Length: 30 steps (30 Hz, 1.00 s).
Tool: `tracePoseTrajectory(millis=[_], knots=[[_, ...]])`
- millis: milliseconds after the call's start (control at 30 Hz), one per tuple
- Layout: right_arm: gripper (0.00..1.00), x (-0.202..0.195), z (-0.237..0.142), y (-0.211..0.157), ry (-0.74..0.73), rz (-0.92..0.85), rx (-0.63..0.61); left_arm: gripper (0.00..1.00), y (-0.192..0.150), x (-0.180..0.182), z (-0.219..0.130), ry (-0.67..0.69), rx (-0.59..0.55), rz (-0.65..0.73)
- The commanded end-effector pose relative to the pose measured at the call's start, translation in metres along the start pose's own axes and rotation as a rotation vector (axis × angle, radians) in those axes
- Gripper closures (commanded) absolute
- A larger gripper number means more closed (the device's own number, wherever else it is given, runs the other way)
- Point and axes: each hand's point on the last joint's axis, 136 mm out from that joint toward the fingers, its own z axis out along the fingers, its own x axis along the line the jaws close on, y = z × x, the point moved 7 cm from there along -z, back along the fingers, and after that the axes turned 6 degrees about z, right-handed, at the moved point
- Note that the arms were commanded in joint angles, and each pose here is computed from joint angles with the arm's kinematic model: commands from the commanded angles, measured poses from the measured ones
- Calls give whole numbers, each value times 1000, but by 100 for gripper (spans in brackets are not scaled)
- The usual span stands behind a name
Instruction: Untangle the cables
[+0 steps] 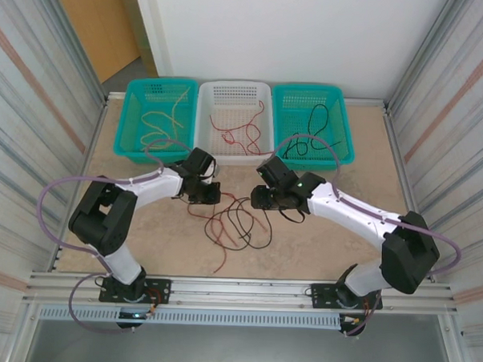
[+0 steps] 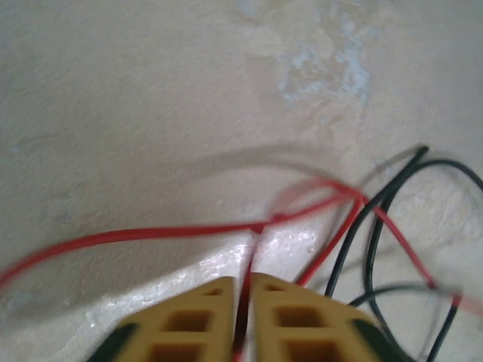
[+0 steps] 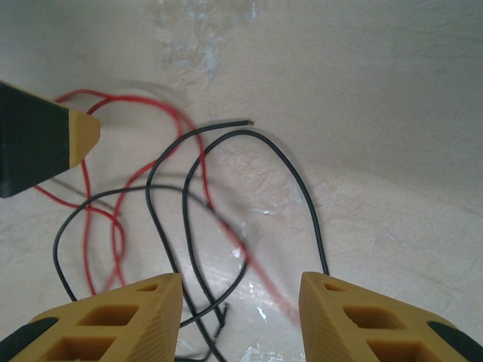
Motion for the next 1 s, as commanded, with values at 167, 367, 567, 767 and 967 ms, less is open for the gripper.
tracePoseTrajectory(millis=[167,367,567,767,967], knots=[[56,4,-15,0,54,22,-28,100,11,-24,-41,2,-97,115],[52,20,-29,1,150,-17,-73,100,12,-72,-119,32,-270,298],[35,35,-40,11,197,-29,-143,100,3,-110,-183,-55,-331,440],[30,46,-34,21,216,-17,-147,100,-2,-116,-228,-93,-438,454],[36,27,-16,10,139,16,-110,100,0,-104,-278,31,-605,427]])
